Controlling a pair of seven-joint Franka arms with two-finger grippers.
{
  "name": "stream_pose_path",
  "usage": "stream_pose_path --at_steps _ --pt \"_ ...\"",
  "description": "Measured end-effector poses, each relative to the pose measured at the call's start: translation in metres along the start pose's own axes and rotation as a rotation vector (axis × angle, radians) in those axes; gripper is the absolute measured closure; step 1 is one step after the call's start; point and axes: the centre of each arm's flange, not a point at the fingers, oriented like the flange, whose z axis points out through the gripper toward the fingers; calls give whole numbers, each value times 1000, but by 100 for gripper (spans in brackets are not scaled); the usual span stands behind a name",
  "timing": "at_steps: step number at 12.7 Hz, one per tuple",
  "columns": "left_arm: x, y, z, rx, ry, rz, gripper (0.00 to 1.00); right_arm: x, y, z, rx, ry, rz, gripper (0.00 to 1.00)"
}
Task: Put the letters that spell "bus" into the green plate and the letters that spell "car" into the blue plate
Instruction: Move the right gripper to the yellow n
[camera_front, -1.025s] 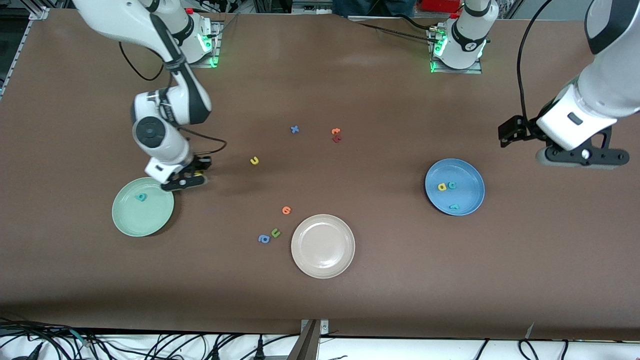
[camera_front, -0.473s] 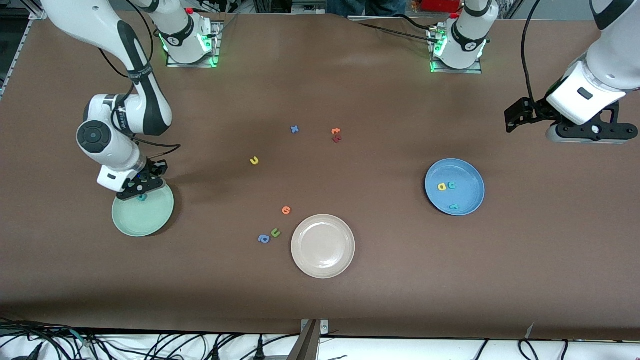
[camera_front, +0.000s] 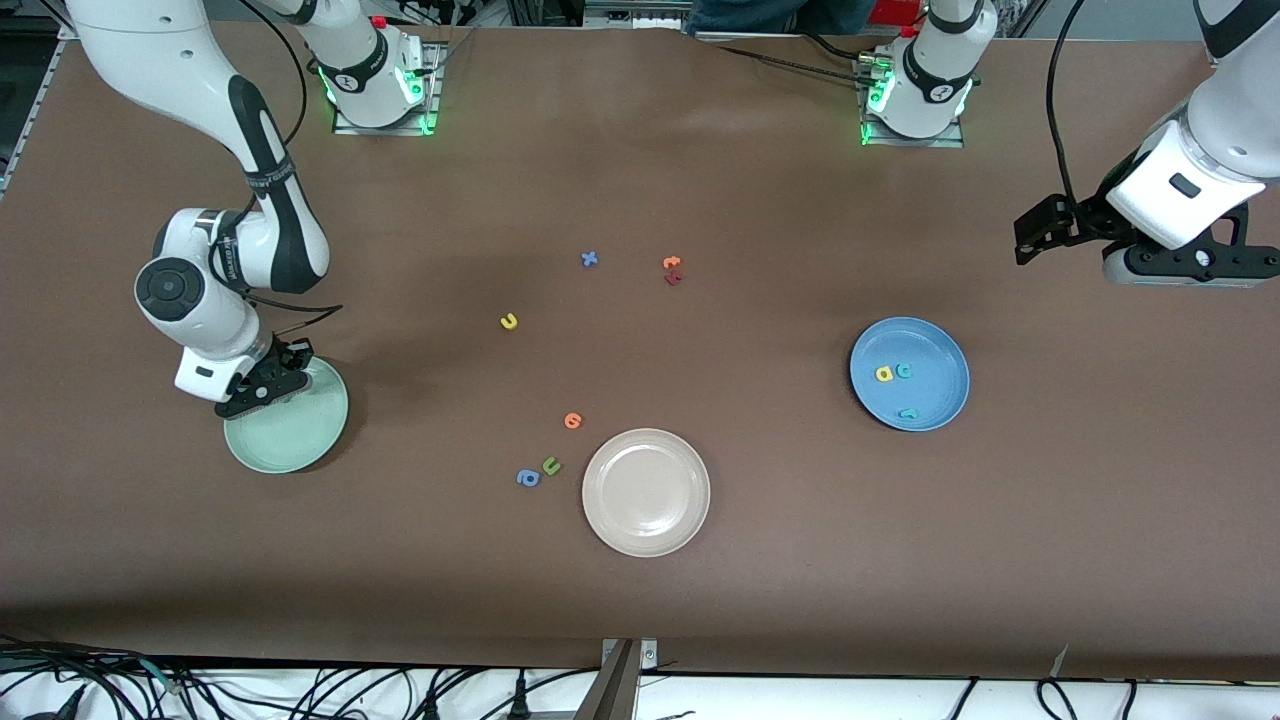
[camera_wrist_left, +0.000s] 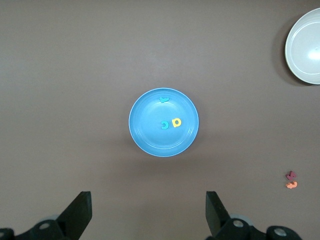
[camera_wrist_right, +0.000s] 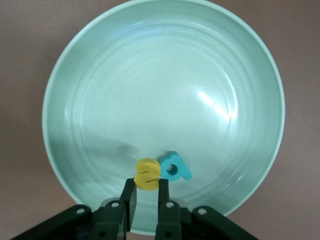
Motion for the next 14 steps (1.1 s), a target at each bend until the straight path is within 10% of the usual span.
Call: stream_pose_path --at_steps 8,14 --pt "0 2 -1 0 1 4 0 50 -109 -42 96 18 243 4" --pt "-1 6 -4 0 8 10 0 77 -272 -66 162 1 496 0"
